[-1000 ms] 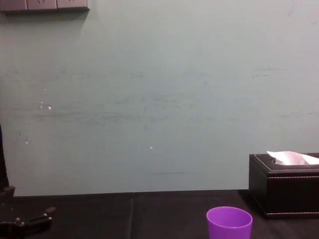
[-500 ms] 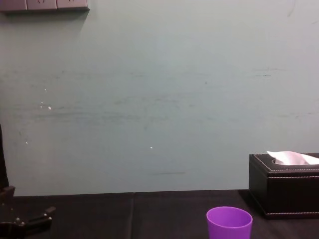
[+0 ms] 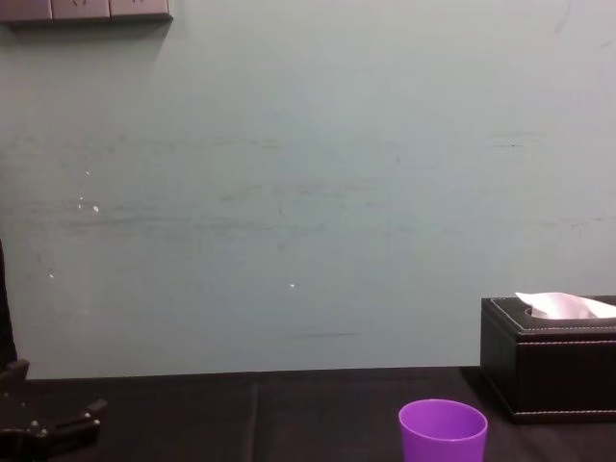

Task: Stack the three plastic cups sequentially using one hand.

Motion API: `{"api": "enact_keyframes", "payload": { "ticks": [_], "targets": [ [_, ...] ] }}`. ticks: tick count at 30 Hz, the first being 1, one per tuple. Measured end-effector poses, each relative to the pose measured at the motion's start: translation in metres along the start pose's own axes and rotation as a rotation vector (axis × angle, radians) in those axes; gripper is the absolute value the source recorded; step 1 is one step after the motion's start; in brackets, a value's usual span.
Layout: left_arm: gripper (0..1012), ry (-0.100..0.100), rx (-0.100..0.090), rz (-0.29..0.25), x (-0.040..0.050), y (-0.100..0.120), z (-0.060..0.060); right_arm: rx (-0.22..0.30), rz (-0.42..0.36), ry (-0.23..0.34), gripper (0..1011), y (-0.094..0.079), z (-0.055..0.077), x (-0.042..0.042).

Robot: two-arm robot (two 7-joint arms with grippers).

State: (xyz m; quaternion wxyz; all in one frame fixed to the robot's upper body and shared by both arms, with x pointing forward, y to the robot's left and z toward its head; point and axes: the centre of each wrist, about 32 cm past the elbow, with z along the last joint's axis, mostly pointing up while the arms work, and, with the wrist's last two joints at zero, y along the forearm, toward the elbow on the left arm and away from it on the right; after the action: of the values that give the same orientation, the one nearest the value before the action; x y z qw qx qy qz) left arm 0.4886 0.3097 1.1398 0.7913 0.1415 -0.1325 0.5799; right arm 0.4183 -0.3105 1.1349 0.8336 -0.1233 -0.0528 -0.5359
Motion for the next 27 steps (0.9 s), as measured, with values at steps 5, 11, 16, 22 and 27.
{"api": "enact_keyframes", "payload": {
  "ticks": [5, 11, 16, 22, 27],
  "targets": [
    [1011, 0.0, 0.0, 0.0, 0.0, 0.0, 0.0, 0.0, 0.0, 0.0, 1003, 0.0, 0.0, 0.0],
    [1011, 0.0, 0.0, 0.0, 0.0, 0.0, 0.0, 0.0, 0.0, 0.0, 1003, 0.0, 0.0, 0.0],
    [1011, 0.0, 0.0, 0.0, 0.0, 0.0, 0.0, 0.0, 0.0, 0.0, 1003, 0.0, 0.0, 0.0],
    [1011, 0.0, 0.0, 0.0, 0.0, 0.0, 0.0, 0.0, 0.0, 0.0, 1002, 0.0, 0.0, 0.0],
    [1011, 0.0, 0.0, 0.0, 0.0, 0.0, 0.0, 0.0, 0.0, 0.0, 1003, 0.0, 0.0, 0.0]
  ]
}}
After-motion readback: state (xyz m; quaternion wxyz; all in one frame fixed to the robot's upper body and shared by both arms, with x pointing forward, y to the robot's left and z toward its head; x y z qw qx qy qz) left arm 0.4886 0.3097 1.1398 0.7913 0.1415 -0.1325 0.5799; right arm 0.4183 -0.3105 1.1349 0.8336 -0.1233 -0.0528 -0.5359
